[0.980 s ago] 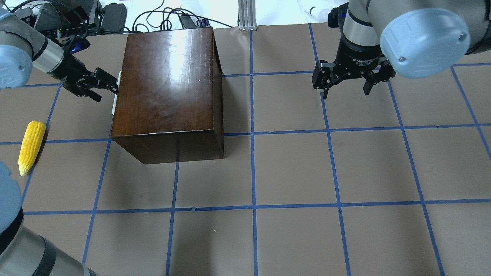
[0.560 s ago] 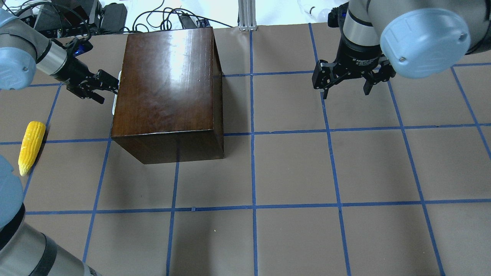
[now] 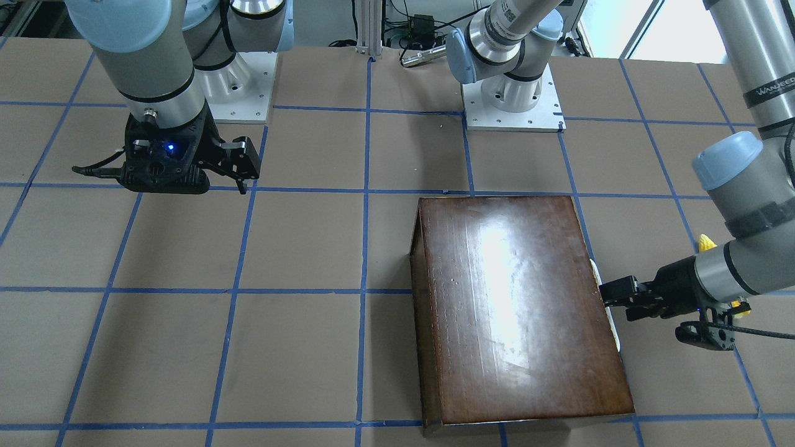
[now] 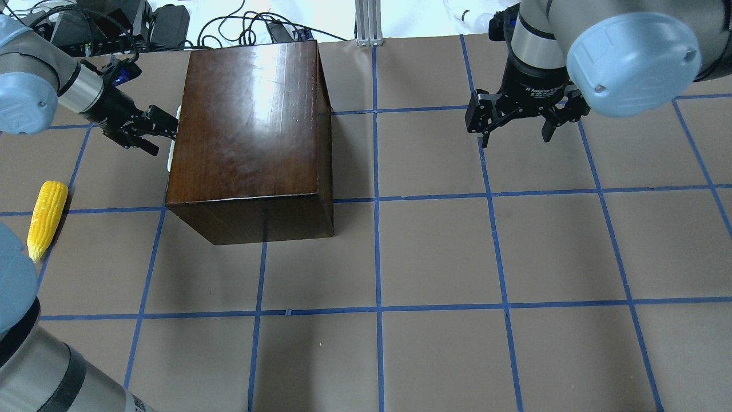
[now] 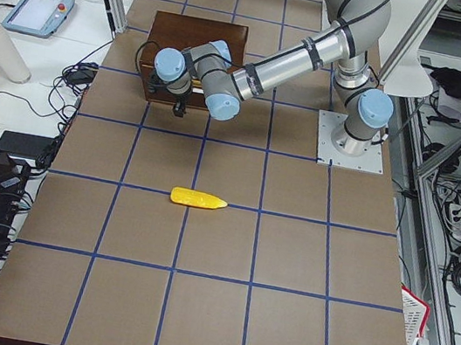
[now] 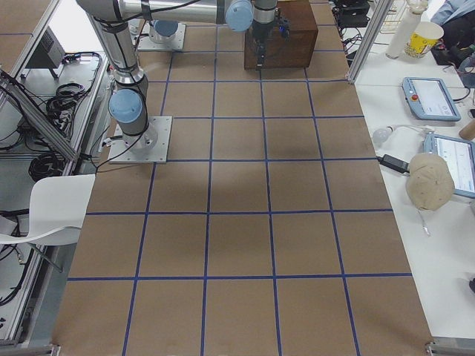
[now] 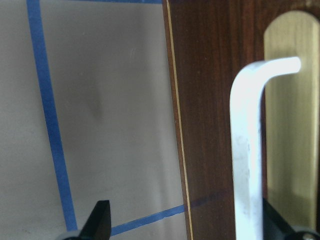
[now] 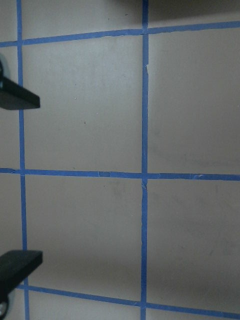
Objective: Open drawer and put corn inside
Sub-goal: 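Lower the left gripper onto the white drawer handle and grasp it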
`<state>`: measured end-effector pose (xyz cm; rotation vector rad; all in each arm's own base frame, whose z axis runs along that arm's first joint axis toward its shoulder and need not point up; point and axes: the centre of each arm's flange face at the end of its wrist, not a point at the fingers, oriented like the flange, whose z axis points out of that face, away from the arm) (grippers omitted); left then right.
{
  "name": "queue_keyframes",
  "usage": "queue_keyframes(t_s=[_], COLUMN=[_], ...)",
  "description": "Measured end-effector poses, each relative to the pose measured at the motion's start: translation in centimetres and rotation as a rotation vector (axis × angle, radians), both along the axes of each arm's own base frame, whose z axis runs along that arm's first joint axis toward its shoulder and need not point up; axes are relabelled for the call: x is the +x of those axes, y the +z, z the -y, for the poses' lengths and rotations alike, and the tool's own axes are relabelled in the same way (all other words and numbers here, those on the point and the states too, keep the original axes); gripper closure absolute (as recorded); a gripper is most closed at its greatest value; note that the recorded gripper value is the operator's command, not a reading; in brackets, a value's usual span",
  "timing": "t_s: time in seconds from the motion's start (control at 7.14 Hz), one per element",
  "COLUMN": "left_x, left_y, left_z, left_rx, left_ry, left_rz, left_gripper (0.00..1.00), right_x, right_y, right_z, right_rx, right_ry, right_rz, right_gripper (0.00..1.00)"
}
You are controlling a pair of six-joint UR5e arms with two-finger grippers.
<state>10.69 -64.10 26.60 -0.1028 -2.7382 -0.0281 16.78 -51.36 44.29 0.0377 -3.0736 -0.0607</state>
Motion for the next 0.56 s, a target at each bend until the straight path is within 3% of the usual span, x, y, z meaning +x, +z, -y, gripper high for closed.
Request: queue_keyframes(t_s=[0.56], left_x=[0.9], left_y=[-0.23], left_z=[0.19], left_rx=[-0.014], left_ry=[-0.017], left_rz=[0.001], left_gripper=[0.0], right_x=[0.0], right_y=[0.01], right_z=[-0.02], right_rx=[0.001], right_ry=[0.0], right_rz=[0.0], right_gripper=[0.0])
